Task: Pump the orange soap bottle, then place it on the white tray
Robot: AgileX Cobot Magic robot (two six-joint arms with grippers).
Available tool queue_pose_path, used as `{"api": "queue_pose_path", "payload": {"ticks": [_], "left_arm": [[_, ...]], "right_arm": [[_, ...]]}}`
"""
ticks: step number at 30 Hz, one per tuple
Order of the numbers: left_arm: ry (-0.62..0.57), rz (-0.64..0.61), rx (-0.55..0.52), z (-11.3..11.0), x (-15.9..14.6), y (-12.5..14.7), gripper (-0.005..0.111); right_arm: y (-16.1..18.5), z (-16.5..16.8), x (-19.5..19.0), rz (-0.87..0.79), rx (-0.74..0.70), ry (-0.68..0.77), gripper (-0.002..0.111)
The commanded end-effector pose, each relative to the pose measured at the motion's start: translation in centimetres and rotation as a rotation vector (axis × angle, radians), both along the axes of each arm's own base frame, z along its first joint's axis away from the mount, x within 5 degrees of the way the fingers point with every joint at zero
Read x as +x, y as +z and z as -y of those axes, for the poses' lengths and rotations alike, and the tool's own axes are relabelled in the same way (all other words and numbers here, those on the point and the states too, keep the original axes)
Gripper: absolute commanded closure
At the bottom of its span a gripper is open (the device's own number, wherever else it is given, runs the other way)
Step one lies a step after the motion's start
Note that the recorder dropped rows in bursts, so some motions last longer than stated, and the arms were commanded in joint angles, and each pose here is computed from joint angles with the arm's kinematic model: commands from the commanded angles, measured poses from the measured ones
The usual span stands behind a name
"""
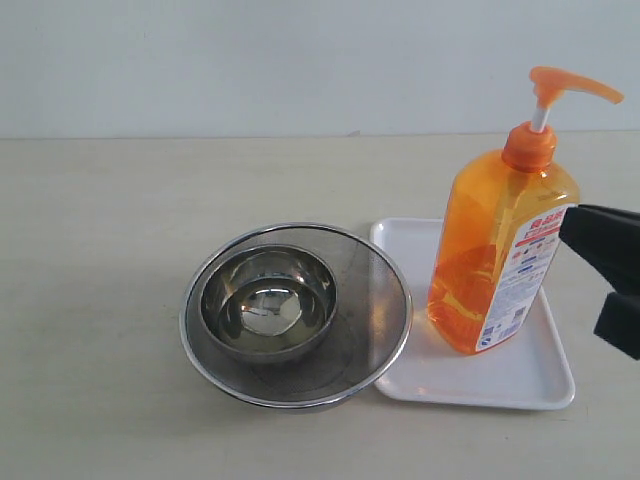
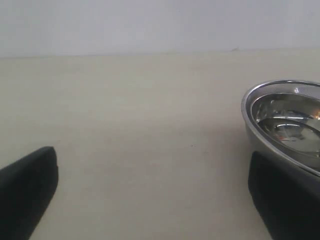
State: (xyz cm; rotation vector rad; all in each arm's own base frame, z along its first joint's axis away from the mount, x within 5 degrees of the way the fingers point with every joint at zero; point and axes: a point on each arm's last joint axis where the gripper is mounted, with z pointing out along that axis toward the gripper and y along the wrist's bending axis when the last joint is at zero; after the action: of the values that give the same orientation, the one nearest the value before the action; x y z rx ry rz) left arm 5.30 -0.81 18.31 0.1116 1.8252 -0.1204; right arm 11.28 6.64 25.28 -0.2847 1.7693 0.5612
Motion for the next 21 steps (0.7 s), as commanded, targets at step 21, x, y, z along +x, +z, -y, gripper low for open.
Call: {"api": "queue_pose_path", "payload": {"ticks": [21], "left_arm": [[0.001, 0.0, -0.001, 0.0, 0.0, -0.1, 0.011]], "right_arm": [[-2.3, 1.1, -1.6, 0.433, -0.007, -0.02, 0.091]]}}
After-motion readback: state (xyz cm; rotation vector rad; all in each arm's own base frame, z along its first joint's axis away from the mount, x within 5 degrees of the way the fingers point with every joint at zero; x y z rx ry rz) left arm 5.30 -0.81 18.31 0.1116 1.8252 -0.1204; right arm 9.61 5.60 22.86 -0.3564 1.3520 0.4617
